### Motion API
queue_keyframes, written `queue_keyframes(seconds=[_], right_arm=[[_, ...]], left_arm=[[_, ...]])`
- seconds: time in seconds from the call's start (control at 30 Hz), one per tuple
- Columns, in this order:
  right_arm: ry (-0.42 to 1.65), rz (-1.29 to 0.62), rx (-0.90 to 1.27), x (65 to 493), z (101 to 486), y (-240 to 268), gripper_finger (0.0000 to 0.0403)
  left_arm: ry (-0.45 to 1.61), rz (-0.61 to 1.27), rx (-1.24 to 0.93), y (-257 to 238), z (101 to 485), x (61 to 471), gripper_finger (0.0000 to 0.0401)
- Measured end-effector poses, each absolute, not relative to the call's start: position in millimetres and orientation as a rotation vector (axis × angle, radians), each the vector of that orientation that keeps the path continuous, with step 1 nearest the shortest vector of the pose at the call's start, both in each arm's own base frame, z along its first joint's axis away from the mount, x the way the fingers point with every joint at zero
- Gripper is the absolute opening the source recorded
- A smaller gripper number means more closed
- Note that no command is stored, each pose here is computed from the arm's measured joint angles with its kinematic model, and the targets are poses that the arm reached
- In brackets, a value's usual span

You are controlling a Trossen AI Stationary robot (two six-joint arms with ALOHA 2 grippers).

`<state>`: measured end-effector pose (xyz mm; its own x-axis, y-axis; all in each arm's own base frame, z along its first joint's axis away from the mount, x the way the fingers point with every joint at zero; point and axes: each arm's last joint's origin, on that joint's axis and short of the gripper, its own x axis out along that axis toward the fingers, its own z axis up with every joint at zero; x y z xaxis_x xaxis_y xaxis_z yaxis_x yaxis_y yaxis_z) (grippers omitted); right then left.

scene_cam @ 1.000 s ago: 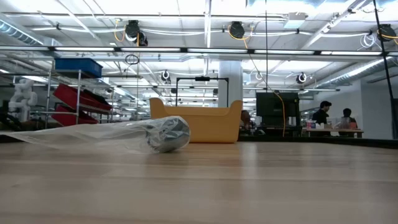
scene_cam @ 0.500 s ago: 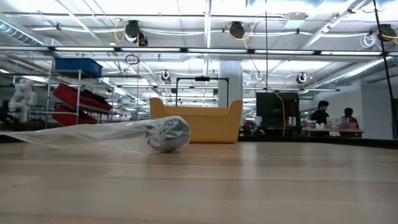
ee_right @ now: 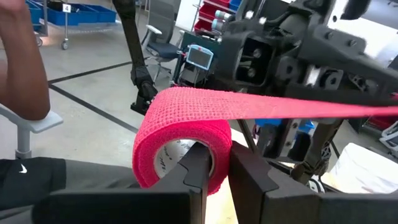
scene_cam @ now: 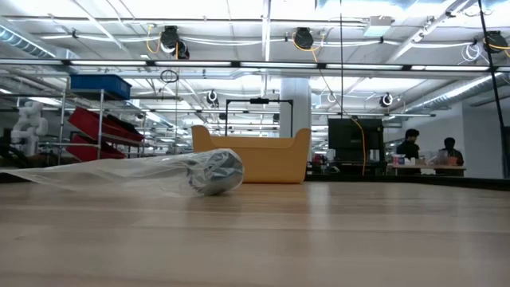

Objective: Roll bandage
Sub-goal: Roll the red bandage

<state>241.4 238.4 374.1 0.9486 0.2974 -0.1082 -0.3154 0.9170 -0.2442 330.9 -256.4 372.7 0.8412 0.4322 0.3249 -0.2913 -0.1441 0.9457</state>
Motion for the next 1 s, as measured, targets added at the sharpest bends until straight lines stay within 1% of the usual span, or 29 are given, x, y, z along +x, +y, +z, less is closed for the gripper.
queue_keyframes(seconds=[0.07,0.13,0.37,0.47,0.67,0.8,0.9,1.0], right_arm=[[0.068,0.321,-0.262,240,374,240,0.0041],[0.067,0.326,-0.262,239,374,241,0.0041],[0.05,0.337,-0.265,236,376,244,0.0041],[0.046,0.34,-0.263,235,376,245,0.0041],[0.043,0.335,-0.268,236,376,245,0.0041],[0.042,0.332,-0.281,236,376,244,0.0041],[0.04,0.332,-0.285,235,377,244,0.0041],[0.031,0.331,-0.287,233,380,242,0.0041]], left_arm=[[0.124,0.587,1.63,-261,368,333,0.0051],[0.115,0.565,1.64,-264,366,332,0.0063],[0.092,0.589,1.591,-264,368,330,0.0134],[0.083,0.593,1.561,-263,369,330,0.0154],[0.048,0.574,1.471,-269,368,325,0.0162],[-0.009,0.527,1.398,-286,368,311,0.0162],[-0.104,0.469,1.319,-301,369,297,0.0162],[-0.23,0.393,1.191,-312,370,287,0.0162]])
